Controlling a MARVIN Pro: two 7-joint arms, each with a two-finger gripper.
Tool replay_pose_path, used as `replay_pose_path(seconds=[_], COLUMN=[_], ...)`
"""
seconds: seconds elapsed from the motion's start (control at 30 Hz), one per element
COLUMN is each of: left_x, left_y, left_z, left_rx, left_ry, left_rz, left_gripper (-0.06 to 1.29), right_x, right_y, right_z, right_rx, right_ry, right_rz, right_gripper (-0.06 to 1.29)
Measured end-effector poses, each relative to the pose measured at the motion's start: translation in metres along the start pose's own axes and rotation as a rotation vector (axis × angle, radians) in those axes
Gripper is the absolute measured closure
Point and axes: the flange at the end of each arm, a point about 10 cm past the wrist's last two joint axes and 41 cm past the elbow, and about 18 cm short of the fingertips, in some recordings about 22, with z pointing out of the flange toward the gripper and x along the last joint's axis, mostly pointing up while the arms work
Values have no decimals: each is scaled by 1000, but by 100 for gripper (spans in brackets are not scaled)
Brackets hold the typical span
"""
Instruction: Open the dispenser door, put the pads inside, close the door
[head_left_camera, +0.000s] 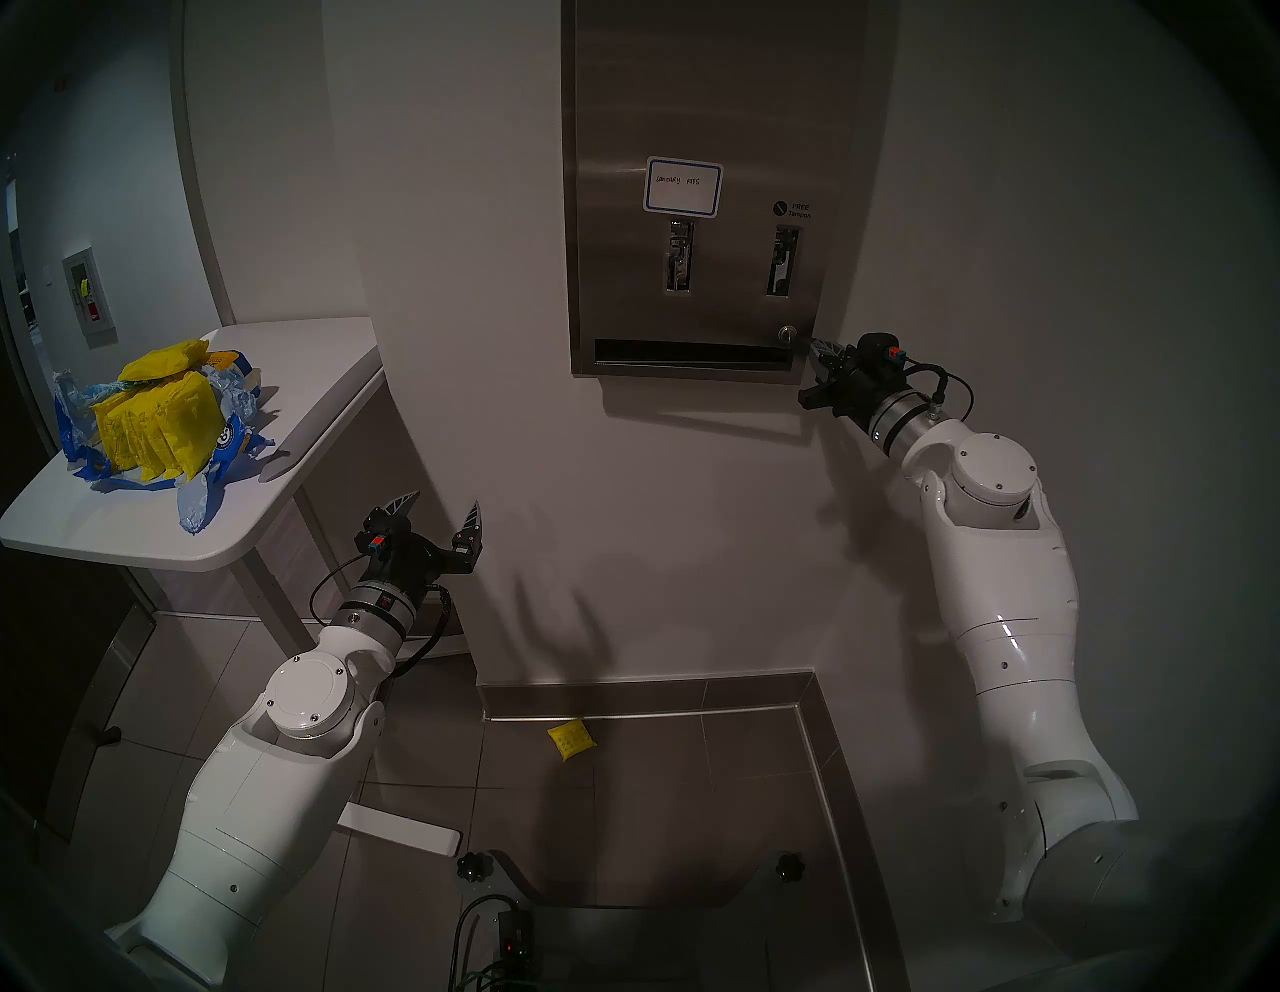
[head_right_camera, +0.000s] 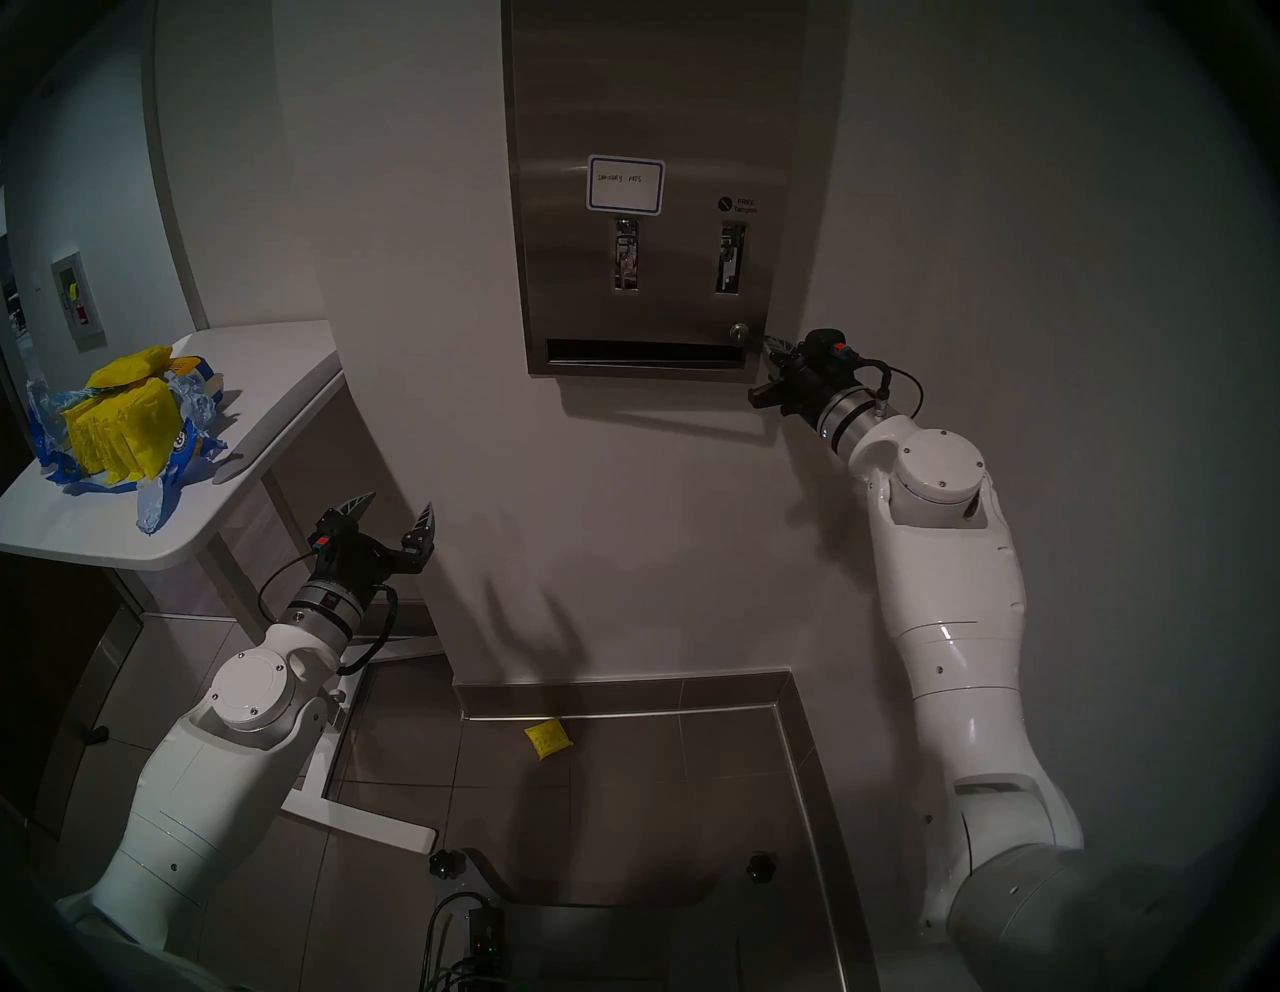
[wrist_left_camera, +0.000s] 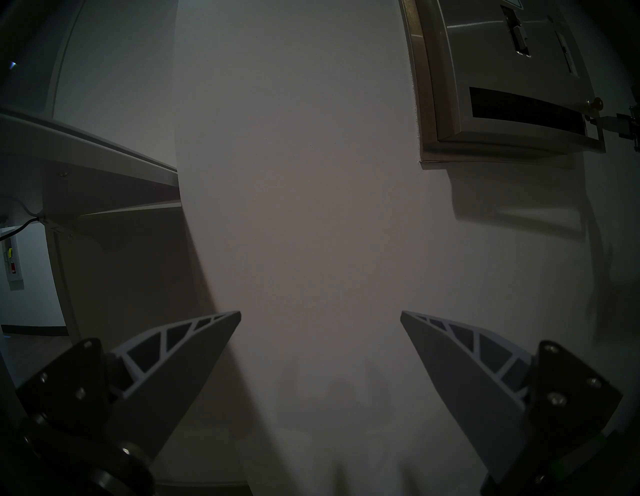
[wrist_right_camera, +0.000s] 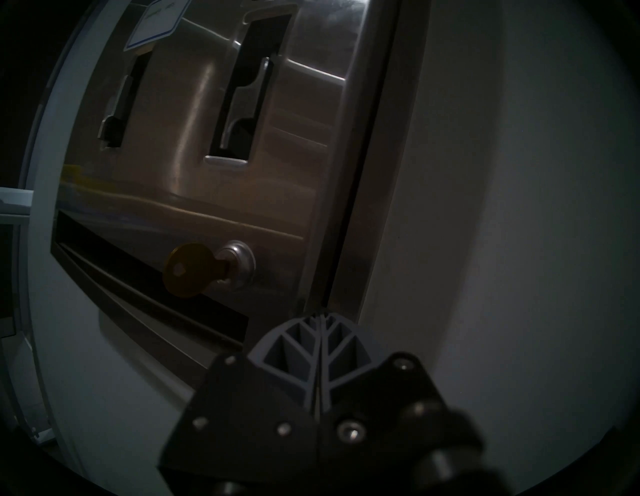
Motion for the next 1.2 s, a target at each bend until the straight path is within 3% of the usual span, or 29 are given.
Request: replay_pose_path(seconds=[0.57, 0.83, 1.2], left_x=[0, 0, 0], left_y=[0, 0, 0], left_z=[0, 0, 0], left_rx=[0, 0, 0], left_ry=[0, 0, 0], left_rz=[0, 0, 0], left_gripper=[-3, -3, -3], right_x=[10, 11, 9], right_y=[21, 13, 26], right_z=[-34, -51, -79], right_rx=[245, 432, 554], right_ry=[-6, -5, -4], right_rz=[-25, -9, -2], right_gripper=[127, 127, 127])
